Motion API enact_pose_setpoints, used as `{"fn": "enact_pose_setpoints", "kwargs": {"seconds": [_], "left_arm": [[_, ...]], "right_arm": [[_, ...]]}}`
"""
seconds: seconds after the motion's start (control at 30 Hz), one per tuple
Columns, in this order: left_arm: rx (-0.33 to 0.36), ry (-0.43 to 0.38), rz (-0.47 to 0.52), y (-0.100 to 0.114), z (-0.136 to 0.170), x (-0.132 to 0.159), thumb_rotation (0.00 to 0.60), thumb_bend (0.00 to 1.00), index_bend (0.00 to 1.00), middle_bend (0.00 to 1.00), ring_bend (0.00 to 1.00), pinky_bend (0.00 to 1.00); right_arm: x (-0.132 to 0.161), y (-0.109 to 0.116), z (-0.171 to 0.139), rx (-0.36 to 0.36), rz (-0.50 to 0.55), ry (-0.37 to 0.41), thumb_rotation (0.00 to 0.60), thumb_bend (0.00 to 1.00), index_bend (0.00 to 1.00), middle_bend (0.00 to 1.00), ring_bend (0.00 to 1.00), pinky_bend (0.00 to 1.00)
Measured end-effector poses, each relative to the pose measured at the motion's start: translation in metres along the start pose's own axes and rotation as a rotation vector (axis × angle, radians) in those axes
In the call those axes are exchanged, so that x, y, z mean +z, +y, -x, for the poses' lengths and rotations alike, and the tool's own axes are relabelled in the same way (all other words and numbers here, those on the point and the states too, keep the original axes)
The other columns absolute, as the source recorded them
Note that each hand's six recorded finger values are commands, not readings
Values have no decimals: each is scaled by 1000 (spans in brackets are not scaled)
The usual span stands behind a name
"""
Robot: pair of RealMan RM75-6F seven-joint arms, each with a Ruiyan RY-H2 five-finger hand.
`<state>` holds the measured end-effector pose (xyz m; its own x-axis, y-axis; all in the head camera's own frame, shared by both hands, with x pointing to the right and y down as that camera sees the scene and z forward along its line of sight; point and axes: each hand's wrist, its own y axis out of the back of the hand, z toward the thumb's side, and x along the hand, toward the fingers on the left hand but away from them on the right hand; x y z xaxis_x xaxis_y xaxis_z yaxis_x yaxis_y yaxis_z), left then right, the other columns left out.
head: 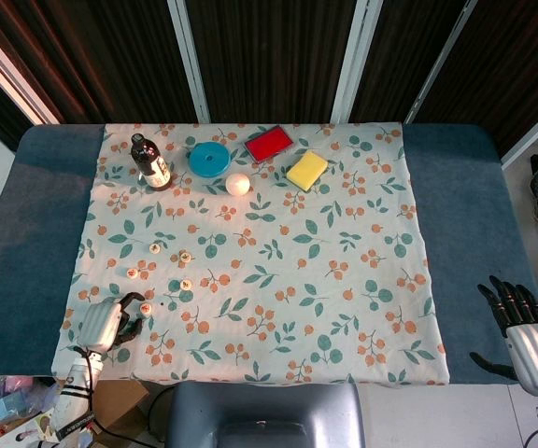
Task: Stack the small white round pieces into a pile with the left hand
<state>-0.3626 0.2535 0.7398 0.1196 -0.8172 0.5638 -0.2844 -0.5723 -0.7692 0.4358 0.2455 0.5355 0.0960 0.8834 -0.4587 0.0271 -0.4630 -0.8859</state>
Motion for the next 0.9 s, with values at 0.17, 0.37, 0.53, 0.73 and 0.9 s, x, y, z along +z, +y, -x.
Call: {"fn": "enact_pose_setpoints", "kwargs": {"seconds": [0.17,0.37,0.53,0.73,0.9], "left_arm": [[3,-3,-4,-2,-4,4,600,411,387,1000,1000,1000],[-4,-10,-5,-4,-5,8,600,412,401,1000,1000,1000],[-8,-5,-10,-5,-7,8,600,412,428,1000,1000,1000],[-3,-3,-12,-5,-8,8,600,412,464,1000,1000,1000],[2,-4,-10,-3,-9,9,600,410,492,1000,1000,1000]], "right_arm": [[-1,1,0,-3,2,-3,600,118,0,0,0,0],[-2,2,-1,-4,3,-5,600,118,0,0,0,0],[-2,2,0,-6,5,-4,600,118,0,0,0,0],[-2,2,0,-5,3,-5,600,118,0,0,0,0],[-2,2,0,-5,2,-7,600,118,0,0,0,0]]}}
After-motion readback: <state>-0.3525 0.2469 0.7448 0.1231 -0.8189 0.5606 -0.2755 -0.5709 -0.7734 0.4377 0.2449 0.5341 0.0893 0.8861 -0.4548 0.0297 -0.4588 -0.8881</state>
